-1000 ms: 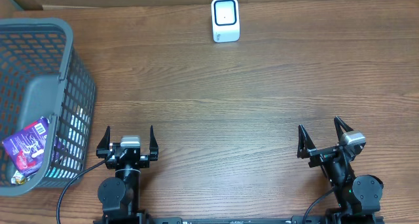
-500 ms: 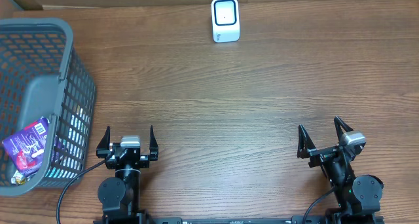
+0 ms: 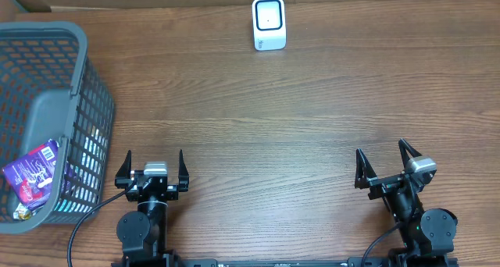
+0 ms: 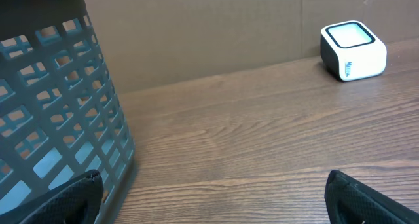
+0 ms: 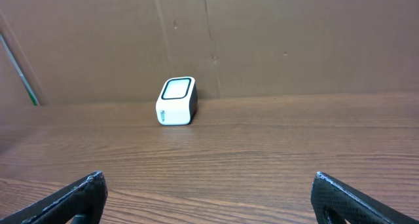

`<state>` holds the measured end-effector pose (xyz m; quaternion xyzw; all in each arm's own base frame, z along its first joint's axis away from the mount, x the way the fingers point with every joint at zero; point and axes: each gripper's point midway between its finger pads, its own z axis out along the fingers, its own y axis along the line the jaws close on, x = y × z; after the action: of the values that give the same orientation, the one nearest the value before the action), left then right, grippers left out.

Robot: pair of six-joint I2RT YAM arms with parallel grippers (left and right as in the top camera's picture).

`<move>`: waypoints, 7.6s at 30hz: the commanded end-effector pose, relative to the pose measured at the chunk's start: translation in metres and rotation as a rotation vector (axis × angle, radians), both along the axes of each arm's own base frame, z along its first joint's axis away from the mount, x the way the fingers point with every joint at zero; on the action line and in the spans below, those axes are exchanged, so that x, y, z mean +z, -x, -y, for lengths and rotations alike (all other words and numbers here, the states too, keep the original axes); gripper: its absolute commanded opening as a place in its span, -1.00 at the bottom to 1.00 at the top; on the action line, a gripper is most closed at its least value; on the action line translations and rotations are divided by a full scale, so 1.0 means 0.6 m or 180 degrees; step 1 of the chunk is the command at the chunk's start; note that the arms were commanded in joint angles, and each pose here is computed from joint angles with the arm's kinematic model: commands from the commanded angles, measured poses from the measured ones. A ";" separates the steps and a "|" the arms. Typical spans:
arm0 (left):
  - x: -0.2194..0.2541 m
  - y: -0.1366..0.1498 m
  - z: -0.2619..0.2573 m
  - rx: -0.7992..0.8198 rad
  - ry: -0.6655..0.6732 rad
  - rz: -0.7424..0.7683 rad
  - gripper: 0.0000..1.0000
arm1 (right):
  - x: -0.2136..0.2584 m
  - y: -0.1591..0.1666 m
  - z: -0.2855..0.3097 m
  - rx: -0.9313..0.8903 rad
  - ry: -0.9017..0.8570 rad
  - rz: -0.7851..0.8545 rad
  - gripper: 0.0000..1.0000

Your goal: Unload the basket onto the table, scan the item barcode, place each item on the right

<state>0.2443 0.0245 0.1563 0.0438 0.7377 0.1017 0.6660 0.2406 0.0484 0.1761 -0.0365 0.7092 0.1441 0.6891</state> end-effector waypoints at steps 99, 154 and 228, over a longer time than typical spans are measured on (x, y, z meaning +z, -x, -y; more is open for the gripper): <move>-0.001 0.000 0.001 0.0003 0.0031 0.0024 0.99 | -0.003 0.000 -0.002 0.0014 -0.0022 0.0003 1.00; -0.001 0.000 0.001 0.0003 0.0032 0.0024 0.99 | -0.003 0.000 -0.002 0.0014 -0.0022 0.0003 1.00; -0.001 0.000 0.001 0.0003 0.0031 0.0024 0.99 | -0.007 -0.004 0.017 -0.0199 0.0086 0.0003 1.00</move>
<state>0.2443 0.0245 0.1563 0.0438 0.7377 0.1017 0.6660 0.2418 0.0435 0.1761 -0.0301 0.7096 0.1301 0.6919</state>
